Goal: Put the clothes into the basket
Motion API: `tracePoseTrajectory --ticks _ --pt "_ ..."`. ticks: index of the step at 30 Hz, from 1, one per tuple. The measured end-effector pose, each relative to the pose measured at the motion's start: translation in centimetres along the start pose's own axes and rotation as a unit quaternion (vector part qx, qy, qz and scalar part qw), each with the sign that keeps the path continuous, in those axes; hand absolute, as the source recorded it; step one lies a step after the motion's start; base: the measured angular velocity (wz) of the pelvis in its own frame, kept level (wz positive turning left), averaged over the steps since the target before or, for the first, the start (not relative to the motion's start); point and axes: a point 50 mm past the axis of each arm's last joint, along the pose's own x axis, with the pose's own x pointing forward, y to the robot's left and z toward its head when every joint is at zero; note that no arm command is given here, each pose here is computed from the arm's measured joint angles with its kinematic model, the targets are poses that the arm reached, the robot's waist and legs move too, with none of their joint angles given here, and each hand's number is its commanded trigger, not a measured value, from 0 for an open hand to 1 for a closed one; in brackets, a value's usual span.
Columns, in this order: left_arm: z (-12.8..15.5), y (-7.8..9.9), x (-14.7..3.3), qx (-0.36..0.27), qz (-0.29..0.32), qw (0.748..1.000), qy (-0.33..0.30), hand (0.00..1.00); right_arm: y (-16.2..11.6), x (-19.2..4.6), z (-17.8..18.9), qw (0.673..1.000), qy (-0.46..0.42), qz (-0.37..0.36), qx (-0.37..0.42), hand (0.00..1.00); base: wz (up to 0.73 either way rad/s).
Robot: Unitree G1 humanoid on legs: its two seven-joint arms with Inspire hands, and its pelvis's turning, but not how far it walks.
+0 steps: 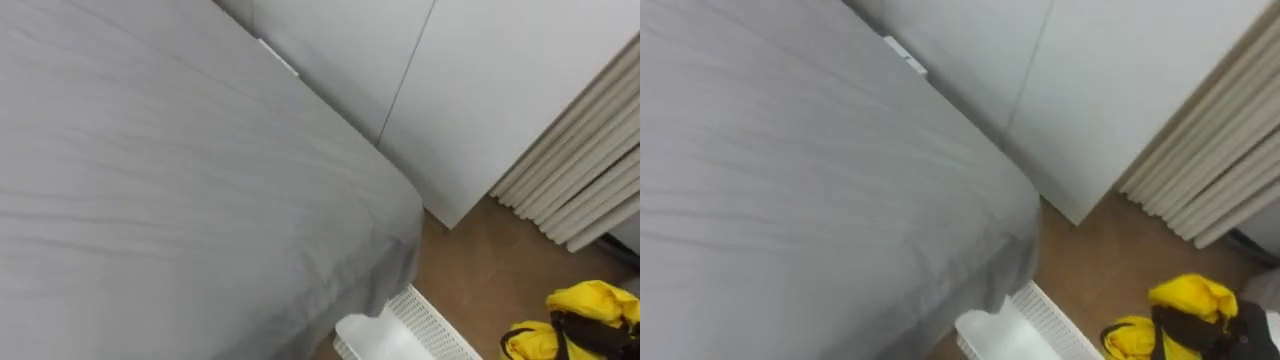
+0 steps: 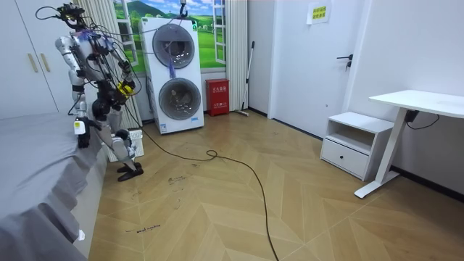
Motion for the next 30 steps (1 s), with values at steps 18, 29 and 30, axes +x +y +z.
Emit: tracePoseTrajectory --ticks 18,29,30 --pt "6.9 -2.0 -0.4 0.126 -0.031 0.984 -0.124 0.00 2.4 4.7 13.4 0.989 -0.148 0.005 -0.008 1.00 -0.04" --pt "9.9 -1.9 -0.6 0.170 -0.028 0.969 -0.174 0.00 4.3 5.2 14.6 0.989 -0.141 0.032 -0.001 1.00 0.17" --pt "10.2 -1.9 -0.7 0.173 -0.029 0.968 -0.178 0.00 4.5 5.2 14.5 0.990 -0.134 0.036 -0.001 1.00 0.12"
